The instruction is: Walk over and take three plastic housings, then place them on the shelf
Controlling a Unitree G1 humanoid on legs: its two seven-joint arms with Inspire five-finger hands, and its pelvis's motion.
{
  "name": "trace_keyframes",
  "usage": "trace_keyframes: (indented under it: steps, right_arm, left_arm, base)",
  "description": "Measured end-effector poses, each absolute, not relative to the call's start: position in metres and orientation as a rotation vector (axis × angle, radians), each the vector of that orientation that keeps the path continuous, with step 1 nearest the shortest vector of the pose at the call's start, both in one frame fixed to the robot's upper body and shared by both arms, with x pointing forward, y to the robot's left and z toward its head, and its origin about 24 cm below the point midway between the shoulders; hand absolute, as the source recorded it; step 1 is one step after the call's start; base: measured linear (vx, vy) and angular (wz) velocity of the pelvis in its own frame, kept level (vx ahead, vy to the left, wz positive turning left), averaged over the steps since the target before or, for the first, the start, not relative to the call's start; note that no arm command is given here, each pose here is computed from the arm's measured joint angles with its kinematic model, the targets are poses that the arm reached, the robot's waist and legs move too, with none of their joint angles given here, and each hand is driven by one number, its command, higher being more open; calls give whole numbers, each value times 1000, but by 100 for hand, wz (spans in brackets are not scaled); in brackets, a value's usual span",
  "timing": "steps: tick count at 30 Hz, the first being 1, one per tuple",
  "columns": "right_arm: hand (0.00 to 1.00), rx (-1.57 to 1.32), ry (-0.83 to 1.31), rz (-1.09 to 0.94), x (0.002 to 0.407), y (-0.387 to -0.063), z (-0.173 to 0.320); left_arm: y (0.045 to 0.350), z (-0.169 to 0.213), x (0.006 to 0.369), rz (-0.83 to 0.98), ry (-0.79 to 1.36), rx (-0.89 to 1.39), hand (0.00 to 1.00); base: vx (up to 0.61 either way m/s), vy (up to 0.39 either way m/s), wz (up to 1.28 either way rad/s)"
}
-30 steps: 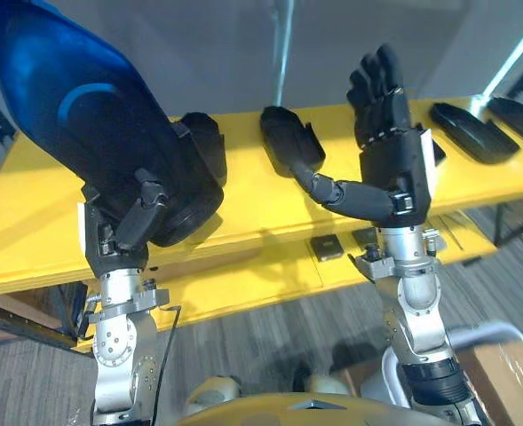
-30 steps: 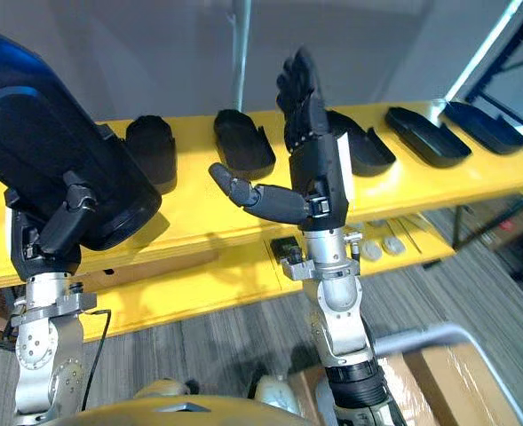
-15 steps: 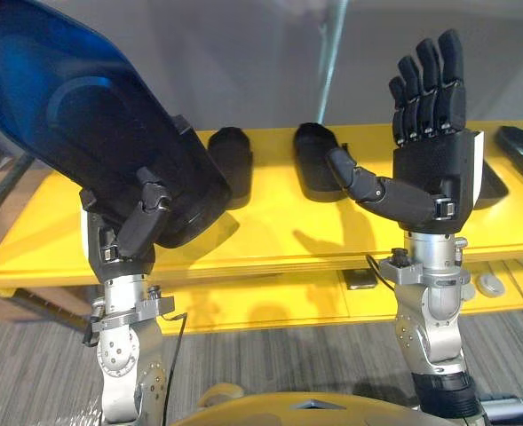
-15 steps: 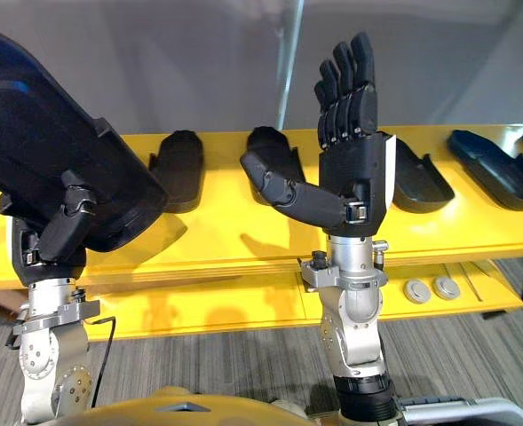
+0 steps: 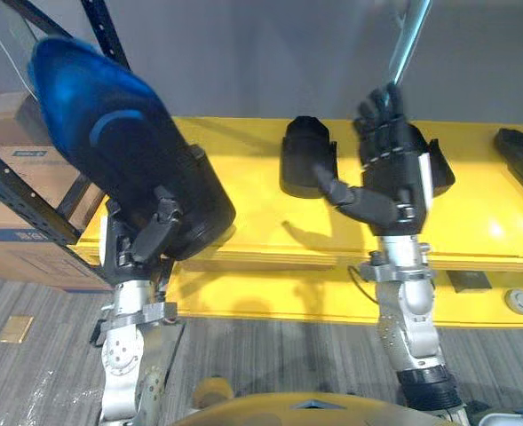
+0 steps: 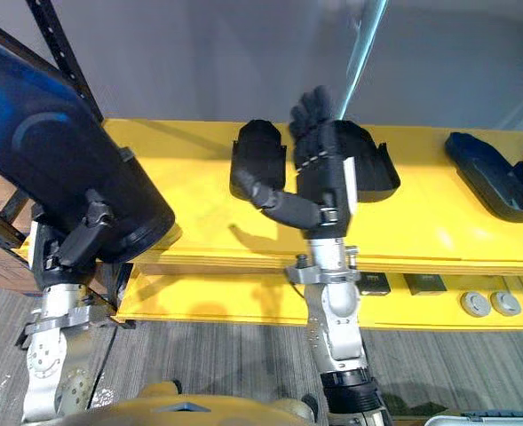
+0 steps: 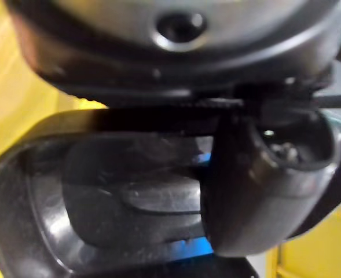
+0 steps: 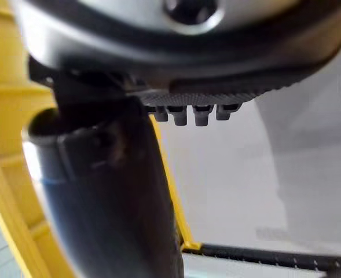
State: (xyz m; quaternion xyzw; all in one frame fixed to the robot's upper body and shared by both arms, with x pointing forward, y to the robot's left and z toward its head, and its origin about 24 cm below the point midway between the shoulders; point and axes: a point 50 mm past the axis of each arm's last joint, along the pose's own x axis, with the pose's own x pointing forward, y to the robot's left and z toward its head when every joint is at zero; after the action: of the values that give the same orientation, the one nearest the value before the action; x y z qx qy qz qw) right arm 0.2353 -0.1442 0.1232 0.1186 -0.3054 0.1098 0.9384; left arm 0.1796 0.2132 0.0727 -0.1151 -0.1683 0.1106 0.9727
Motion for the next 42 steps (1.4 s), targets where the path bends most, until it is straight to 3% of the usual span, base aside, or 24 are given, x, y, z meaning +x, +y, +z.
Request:
trace_keyframes:
  steps: [6, 15, 22, 30, 34, 42]
  right_arm:
    - [100, 193, -685, 245, 245, -148, 138]
    - [100, 200, -566, 43, 241, -169, 112]
    - [100, 178, -642, 174, 234, -147, 128]
    - [100, 125, -606, 150, 237, -161, 121]
    - [100, 123, -592, 155, 235, -161, 117]
    - [100, 164, -583, 240, 231, -158, 115]
  left_arm:
    - [210, 75, 182, 206, -356, -273, 0]
    - [189, 95, 199, -36, -437, -224, 0]
    - [201, 100, 206, 34, -405, -201, 0]
    - [201, 95, 206, 55, -350, -89, 0]
    - [216, 95, 206, 98, -321, -60, 0]
    - [239, 58, 220, 164, -93, -170, 0]
  base:
    - [-61, -27, 31]
    - [14, 28, 0]
    - [-13, -7, -11]
    - [-20, -16, -1]
    - [-2, 0, -9]
    - [-16, 5, -16]
